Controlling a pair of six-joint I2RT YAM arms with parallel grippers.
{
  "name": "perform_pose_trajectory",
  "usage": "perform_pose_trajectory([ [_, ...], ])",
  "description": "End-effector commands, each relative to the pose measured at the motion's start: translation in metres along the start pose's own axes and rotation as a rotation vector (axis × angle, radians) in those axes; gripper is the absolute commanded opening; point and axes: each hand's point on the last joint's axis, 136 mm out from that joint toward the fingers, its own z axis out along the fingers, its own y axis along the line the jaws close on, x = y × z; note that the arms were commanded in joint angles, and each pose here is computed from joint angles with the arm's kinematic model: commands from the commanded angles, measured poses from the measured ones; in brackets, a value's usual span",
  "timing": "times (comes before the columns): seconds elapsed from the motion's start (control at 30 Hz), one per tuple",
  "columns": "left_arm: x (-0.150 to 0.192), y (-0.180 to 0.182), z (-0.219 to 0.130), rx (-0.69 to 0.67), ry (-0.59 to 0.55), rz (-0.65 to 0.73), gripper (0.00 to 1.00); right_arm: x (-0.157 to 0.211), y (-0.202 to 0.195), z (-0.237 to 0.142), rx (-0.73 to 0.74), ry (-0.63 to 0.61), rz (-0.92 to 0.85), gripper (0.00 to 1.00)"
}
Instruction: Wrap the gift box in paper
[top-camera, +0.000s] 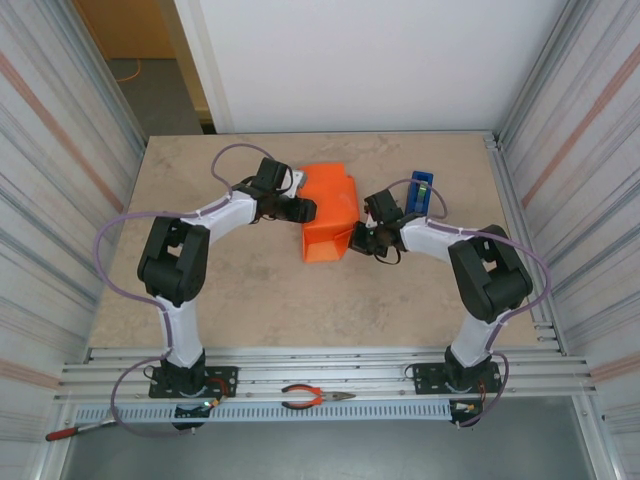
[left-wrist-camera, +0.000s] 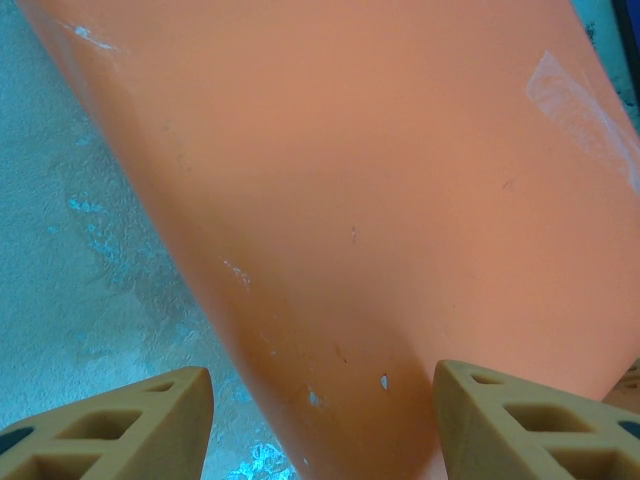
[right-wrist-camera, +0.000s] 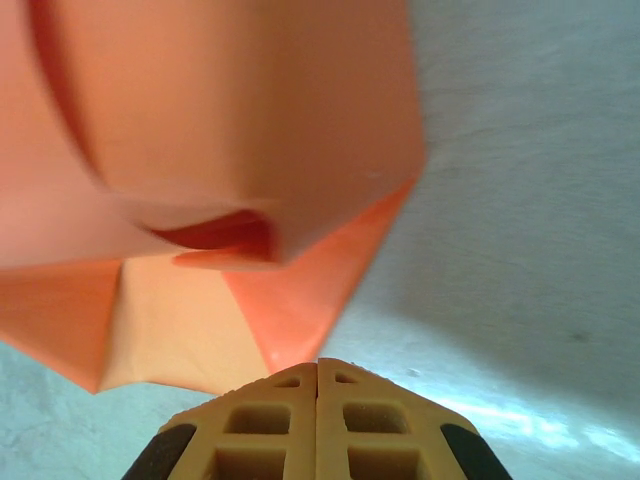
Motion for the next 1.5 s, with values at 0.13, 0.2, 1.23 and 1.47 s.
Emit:
perform_pose_trajectory([
  [0.13,-0.001,-0.009,-0.001,0.021,0.001,0.03,0.6,0.005,0.016,0.023,-0.034,0.003,0.023,0.0],
  [0.2,-0.001,-0.008,-0.001,0.021,0.002,0.029,0.6,0.012,0.015,0.029,-0.023,0.018,0.018,0.0],
  [1.23,-0.008,-0.018,-0.012,0.07,-0.026,0.006,0.6,0.01,0.006,0.03,-0.012,-0.003,0.079,0.0],
  [1.47,-0.031,-0.019,-0.044,0.058,-0.093,-0.017,0.61,0.007,0.001,-0.017,-0.025,-0.081,0.094,0.0],
])
